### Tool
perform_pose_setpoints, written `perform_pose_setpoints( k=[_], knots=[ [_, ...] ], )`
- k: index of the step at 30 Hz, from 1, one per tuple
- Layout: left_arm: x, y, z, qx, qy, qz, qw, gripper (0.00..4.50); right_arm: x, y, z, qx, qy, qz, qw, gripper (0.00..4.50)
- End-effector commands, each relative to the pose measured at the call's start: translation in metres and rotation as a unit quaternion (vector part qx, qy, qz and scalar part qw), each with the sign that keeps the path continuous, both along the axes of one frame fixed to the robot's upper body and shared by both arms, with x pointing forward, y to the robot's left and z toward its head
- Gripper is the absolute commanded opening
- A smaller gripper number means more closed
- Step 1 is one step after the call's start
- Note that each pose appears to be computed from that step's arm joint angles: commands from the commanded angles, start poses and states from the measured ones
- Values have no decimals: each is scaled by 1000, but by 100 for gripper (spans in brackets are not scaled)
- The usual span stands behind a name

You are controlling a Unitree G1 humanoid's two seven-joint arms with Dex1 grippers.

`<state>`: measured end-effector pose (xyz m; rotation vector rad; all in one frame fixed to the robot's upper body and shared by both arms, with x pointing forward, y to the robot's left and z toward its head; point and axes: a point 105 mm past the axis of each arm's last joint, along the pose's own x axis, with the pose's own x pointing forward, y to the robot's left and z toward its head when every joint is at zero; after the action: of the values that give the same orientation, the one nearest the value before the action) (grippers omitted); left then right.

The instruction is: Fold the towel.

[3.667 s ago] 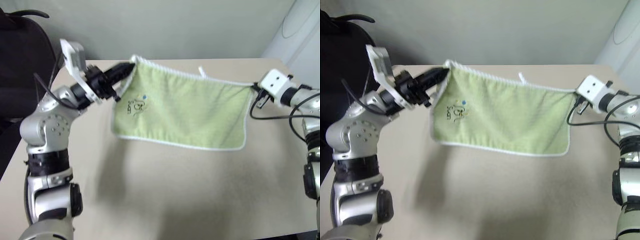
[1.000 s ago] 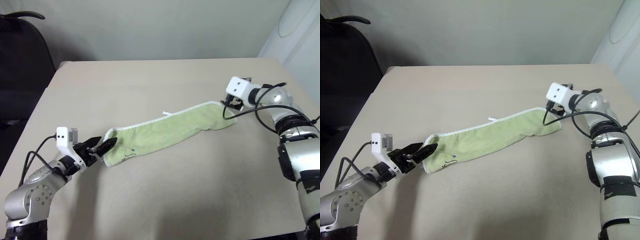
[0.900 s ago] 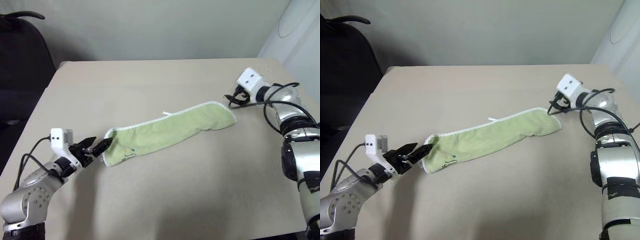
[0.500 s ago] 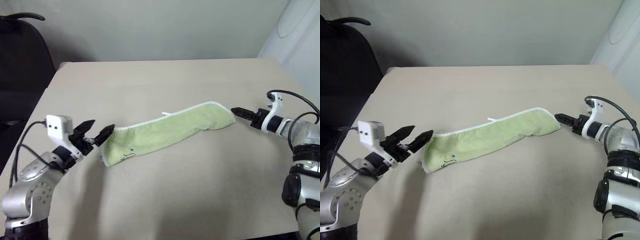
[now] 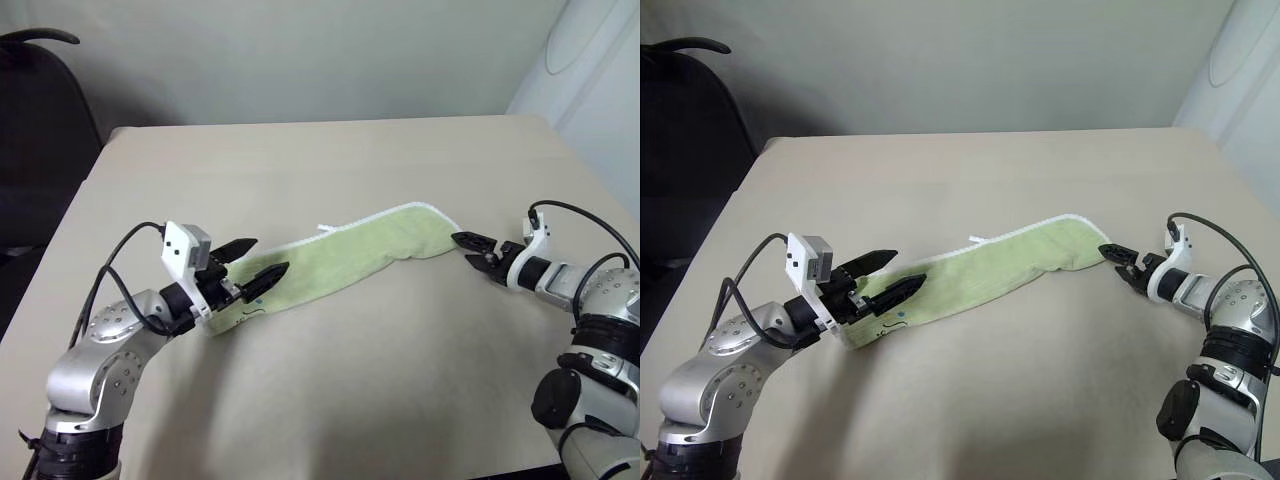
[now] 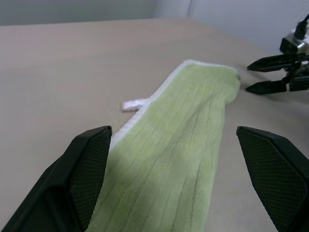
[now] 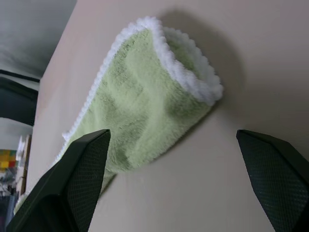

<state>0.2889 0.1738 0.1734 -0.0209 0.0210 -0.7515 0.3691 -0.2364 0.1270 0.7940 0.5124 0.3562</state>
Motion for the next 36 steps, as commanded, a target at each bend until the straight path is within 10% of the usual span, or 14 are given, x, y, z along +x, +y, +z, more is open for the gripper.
perform_pose_setpoints(
  k=[1, 12, 25, 36],
  knots=[
    [-2, -9, 8, 3, -26, -13, 1000, 450, 12, 10, 1, 23, -1, -7, 1000, 440],
    [-4, -15, 2, -4, -28, -10, 1000, 450, 48, 32, -6, 47, 5, -29, 998, 425],
    [-7, -11, 0, -4, -31, 6, 1000, 450, 51, -21, 10, 48, -32, -120, 991, 5],
    [-6, -10, -2, 2, -29, 5, 1000, 450, 52, -53, 78, -112, -182, -104, 971, 5]
  ],
)
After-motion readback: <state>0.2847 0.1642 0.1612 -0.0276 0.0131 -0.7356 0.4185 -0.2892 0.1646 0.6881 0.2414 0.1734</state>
